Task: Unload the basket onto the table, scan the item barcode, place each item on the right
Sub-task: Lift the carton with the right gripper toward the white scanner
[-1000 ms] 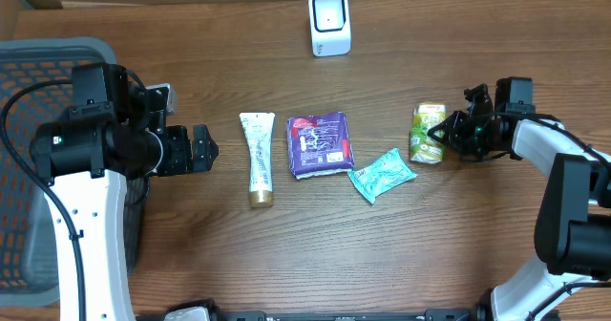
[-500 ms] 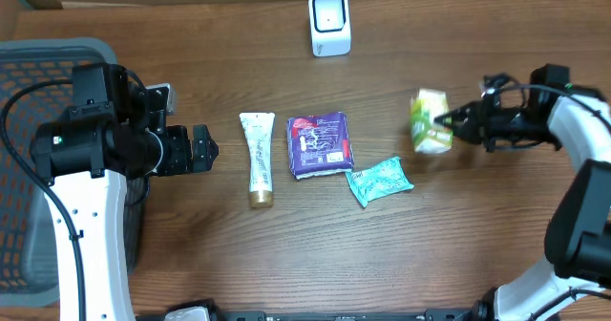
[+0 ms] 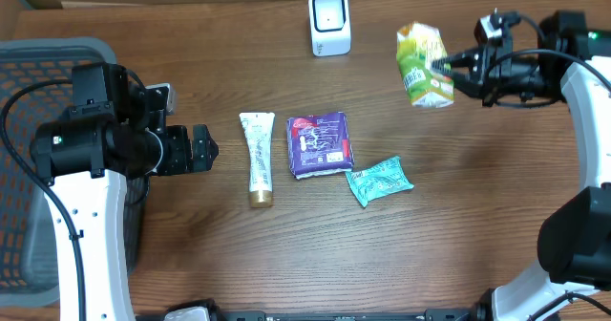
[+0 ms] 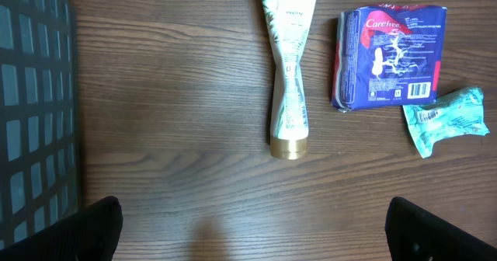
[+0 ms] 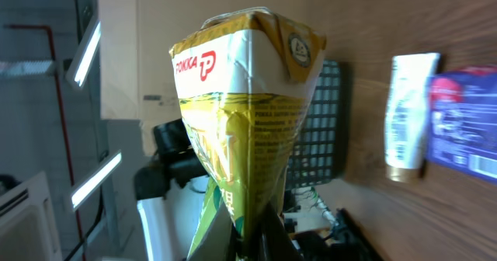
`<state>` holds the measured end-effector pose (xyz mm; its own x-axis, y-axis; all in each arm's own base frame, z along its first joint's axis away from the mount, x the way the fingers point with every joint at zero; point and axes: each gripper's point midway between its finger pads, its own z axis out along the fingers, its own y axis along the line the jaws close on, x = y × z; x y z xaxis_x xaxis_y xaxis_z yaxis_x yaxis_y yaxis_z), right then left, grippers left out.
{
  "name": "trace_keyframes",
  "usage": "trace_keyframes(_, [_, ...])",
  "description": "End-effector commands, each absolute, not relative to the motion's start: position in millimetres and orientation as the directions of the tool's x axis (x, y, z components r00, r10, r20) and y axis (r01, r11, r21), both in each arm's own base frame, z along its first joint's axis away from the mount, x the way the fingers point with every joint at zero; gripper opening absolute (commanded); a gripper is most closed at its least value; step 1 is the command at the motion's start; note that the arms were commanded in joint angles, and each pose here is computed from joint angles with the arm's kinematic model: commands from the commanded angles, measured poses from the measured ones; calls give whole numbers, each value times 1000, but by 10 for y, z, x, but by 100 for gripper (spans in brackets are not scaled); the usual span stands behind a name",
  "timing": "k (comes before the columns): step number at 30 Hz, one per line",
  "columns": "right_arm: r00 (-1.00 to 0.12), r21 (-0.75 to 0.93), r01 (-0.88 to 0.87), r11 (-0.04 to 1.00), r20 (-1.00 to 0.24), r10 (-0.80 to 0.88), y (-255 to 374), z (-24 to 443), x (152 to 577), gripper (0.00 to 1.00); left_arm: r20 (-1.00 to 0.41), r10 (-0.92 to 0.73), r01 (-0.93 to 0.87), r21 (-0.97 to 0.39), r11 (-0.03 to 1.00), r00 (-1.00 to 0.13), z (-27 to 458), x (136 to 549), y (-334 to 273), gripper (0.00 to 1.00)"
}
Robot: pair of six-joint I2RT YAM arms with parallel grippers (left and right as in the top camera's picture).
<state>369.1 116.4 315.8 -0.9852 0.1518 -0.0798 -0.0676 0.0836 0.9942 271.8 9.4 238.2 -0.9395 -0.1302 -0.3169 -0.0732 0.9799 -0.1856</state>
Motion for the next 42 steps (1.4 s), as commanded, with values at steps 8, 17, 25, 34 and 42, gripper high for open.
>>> trace_keyframes(8, [-979,989,-150,3,-149,137,1217,4106,3585,3,-307,-138,-83,-185,979,-942,2359,2726,85,100])
trace_keyframes(17, [-934,813,-127,568,-291,208,1343,3320,4059,4,-307,-138,-83,-185,979,-942,2359,2726,85,100])
trace_keyframes(25, [-719,337,-62,939,-668,192,1360,3471,4551,4,-307,-138,-83,-185,979,-942,2359,2726,86,100])
trace_keyframes(34, [-455,-213,-64,975,-863,-218,1737,3419,5315,4,-307,-138,-83,-186,979,-942,2358,2725,85,99])
trace_keyframes(42, [-404,-387,-155,909,-815,-416,2094,2659,5941,4,-307,-138,-83,-185,979,-942,2359,2726,85,99])
